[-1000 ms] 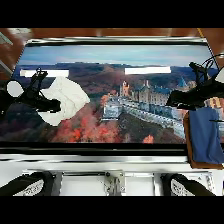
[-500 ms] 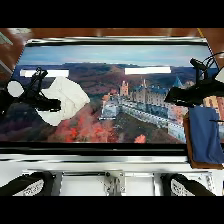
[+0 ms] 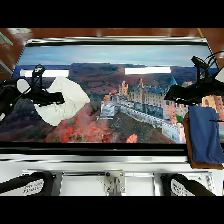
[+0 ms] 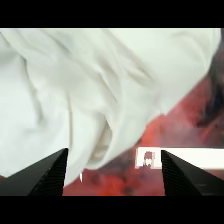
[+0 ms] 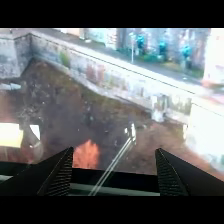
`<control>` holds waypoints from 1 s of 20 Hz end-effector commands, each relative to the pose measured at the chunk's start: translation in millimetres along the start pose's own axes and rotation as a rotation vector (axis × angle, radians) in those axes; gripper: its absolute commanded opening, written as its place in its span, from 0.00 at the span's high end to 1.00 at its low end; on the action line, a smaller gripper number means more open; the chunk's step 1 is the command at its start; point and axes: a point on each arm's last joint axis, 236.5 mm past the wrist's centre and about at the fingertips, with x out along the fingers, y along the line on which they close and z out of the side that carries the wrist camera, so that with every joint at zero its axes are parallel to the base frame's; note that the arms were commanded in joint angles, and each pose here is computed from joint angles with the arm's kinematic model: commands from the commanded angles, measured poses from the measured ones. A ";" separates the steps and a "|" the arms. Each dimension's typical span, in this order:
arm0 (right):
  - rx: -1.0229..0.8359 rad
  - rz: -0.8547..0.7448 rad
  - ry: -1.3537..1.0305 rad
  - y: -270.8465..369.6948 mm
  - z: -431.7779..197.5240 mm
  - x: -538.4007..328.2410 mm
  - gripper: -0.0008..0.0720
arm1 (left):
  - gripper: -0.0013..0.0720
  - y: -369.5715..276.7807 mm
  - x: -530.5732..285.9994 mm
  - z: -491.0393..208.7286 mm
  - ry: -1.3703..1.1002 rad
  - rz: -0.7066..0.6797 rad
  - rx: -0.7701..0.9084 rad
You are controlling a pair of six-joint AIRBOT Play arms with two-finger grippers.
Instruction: Fold the shirts.
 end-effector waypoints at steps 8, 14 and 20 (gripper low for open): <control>-0.004 -0.001 -0.040 -0.1 9.3 -0.3 0.13 | 0.01 14.3 116.7 20.9 0.234 -0.043 -0.222; -0.004 -0.001 -0.054 -0.1 12.5 -0.6 0.13 | 0.93 12.8 86.4 29.5 0.246 -0.062 -0.167; -0.002 0.013 -0.112 3.9 26.0 -3.7 0.19 | 0.93 -109.9 -143.5 130.3 -0.385 -0.232 0.192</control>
